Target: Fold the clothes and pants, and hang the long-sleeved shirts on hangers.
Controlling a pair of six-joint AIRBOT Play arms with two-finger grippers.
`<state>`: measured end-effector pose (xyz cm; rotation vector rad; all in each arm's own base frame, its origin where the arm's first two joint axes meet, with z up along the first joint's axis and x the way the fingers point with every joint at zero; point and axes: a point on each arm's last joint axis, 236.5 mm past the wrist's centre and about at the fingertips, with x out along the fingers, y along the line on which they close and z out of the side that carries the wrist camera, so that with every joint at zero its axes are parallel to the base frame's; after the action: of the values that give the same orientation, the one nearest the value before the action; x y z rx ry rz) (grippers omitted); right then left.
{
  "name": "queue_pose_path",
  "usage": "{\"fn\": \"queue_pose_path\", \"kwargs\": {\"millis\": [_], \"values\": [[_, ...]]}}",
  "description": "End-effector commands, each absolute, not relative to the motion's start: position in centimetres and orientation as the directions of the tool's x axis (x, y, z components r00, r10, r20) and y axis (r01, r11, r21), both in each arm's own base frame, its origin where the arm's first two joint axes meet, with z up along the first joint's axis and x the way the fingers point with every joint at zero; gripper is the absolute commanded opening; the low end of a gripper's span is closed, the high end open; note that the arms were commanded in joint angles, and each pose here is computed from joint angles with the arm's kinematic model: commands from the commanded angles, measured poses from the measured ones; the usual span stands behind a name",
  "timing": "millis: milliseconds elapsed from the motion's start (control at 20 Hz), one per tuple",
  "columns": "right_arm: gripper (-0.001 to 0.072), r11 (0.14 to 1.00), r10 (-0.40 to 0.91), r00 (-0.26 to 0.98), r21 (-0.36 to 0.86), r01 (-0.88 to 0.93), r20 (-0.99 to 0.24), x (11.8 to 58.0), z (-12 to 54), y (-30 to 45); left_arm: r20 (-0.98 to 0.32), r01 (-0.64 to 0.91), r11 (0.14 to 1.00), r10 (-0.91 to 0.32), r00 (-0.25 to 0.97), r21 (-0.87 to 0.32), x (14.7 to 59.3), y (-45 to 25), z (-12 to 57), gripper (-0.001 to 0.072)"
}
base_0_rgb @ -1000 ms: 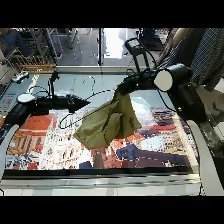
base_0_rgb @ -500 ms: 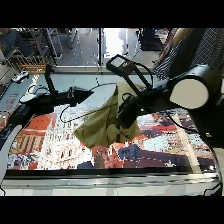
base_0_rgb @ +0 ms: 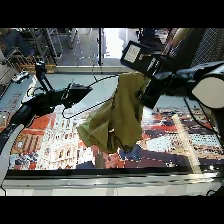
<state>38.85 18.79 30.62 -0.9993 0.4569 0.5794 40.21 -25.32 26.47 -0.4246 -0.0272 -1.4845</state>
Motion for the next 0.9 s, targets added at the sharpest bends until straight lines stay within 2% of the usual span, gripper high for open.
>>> {"fn": "queue_pose_path", "kwargs": {"millis": [0, 100, 150, 250, 400, 450, 500, 550, 650, 700, 800, 850], "values": [[0.0641, 0.273, 0.151, 0.831, -0.786, -0.555, -0.535, 43.8, 30.6, 16.4, 0.288, 0.969, -0.001, -0.955, 0.072, -0.246, 39.6, -25.3, 26.7, 0.0008], [0.0631, 0.203, 0.160, 0.802, -0.776, -0.597, -0.575, 45.6, 27.8, 17.8, 0.288, 0.969, -0.001, -0.955, 0.072, -0.246, 39.6, -25.3, 26.7, 0.0008], [0.0627, 0.195, 0.180, 0.802, -0.779, -0.596, -0.569, 46.6, 27.0, 18.9, 0.288, 0.969, -0.001, -0.955, 0.072, -0.246, 39.6, -25.3, 26.7, 0.0008], [0.0491, 0.212, 0.262, 0.782, -0.757, -0.619, -0.566, 47.6, 25.8, 21.6, 0.287, 0.969, 0.001, -0.955, 0.074, -0.247, 39.7, -25.3, 26.6, 0.0008], [0.0337, 0.180, 0.436, 0.678, -0.681, -0.710, -0.592, 45.4, 24.6, 26.6, 0.285, 0.968, 0.010, -0.955, 0.084, -0.250, 39.9, -25.3, 26.6, 0.0008], [0.0293, 0.155, 0.452, 0.667, -0.685, -0.712, -0.592, 44.8, 24.6, 27.5, 0.282, 0.967, 0.024, -0.954, 0.098, -0.255, 40.3, -25.3, 26.5, 0.0008], [0.0218, 0.130, 0.458, 0.657, -0.687, -0.715, -0.599, 44.3, 24.5, 28.2, 0.277, 0.964, 0.045, -0.953, 0.120, -0.262, 40.8, -25.3, 26.3, 0.0008], [0.0209, 0.113, 0.462, 0.643, -0.679, -0.725, -0.611, 43.7, 24.2, 28.7, 0.271, 0.961, 0.069, -0.952, 0.144, -0.269, 41.3, -25.4, 26.2, 0.0008], [0.0020, 0.081, 0.442, 0.609, -0.647, -0.758, -0.658, 42.7, 23.1, 28.5, 0.261, 0.951, 0.121, -0.945, 0.198, -0.285, 42.6, -25.2, 26.0, 0.0010], [0.0019, 0.078, 0.424, 0.587, -0.618, -0.782, -0.689, 42.2, 22.3, 28.0, 0.267, 0.945, 0.146, -0.936, 0.228, -0.294, 43.3, -25.0, 26.1, 0.0057], [0.0016, 0.095, 0.380, 0.551, -0.561, -0.822, -0.743, 41.7, 21.1, 26.4, 0.291, 0.907, 0.252, -0.888, 0.356, -0.338, 46.3, -23.2, 26.8, 0.0720], [0.0016, 0.107, 0.361, 0.536, -0.537, -0.837, -0.763, 41.6, 20.6, 25.6, 0.281, 0.888, 0.306, -0.869, 0.408, -0.343, 47.5, -22.0, 26.9, 0.0720]]}}
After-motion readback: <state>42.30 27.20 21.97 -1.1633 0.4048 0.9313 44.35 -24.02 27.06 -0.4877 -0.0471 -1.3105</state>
